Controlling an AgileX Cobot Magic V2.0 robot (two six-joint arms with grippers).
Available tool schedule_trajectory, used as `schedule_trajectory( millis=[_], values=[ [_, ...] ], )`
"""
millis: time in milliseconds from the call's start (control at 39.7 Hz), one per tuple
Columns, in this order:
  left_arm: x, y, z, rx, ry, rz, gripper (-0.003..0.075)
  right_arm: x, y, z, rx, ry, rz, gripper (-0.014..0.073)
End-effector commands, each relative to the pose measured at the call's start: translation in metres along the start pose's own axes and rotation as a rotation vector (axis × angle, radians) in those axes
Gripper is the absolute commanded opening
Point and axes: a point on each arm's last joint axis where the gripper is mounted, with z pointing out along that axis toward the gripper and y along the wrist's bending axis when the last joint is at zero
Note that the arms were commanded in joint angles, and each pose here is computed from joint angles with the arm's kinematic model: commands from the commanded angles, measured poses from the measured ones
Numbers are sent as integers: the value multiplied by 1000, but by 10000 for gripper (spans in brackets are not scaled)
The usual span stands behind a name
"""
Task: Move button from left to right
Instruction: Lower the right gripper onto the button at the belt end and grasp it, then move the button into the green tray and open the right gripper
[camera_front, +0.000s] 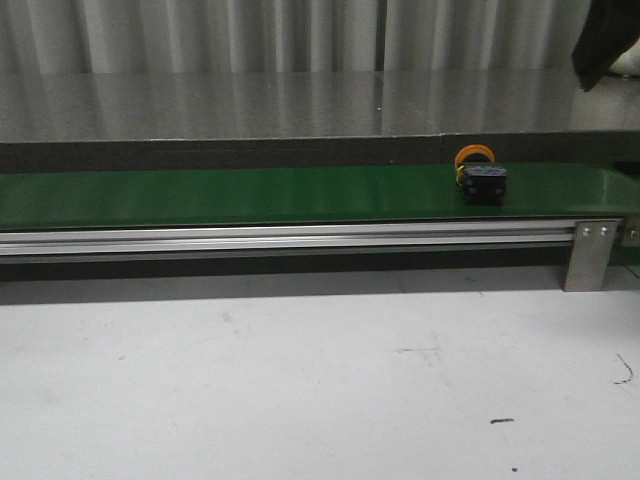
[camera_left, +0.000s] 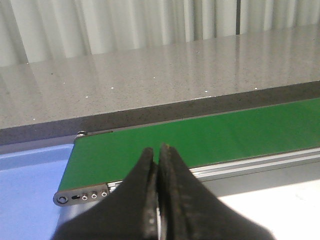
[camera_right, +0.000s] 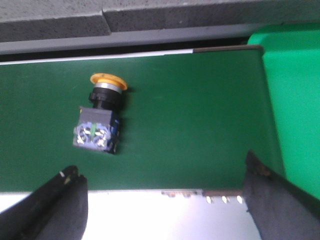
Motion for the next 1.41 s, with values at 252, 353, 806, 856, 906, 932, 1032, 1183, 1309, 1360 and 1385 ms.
schedule_trajectory(
  millis=[252,353,806,856,906,932,1032,1183,1309,1360,1385],
  values=[
    [-15,2,-2,-6,-94,-19,-21,-47,8,55,-21,54,58,644],
    [-15,2,-2,-6,-94,-19,-21,-47,8,69,-16,80,58,644],
    [-15,2,-2,-6,-94,-19,-21,-36,3,107,5,172,64,438],
    [-15,2,-2,-6,-94,-19,-21,-38,1,107,8,171,68,351],
    [-15,2,-2,-6,-94,-19,-21,-39,0,106,11,175,70,275],
    [-15,2,-2,-6,-94,-19,-21,-40,-2,104,13,172,73,246],
    [-15,2,-2,-6,-94,-19,-21,-46,-8,99,23,174,85,163],
    [-15,2,-2,-6,-94,-19,-21,-60,-27,81,52,129,118,163],
    [-15,2,-2,-6,-94,-19,-21,-69,-56,64,118,79,139,163],
    [-15,2,-2,-6,-94,-19,-21,-71,-71,59,156,67,145,163],
    [-15,2,-2,-6,-94,-19,-21,-72,-80,56,179,63,150,163]
  ],
)
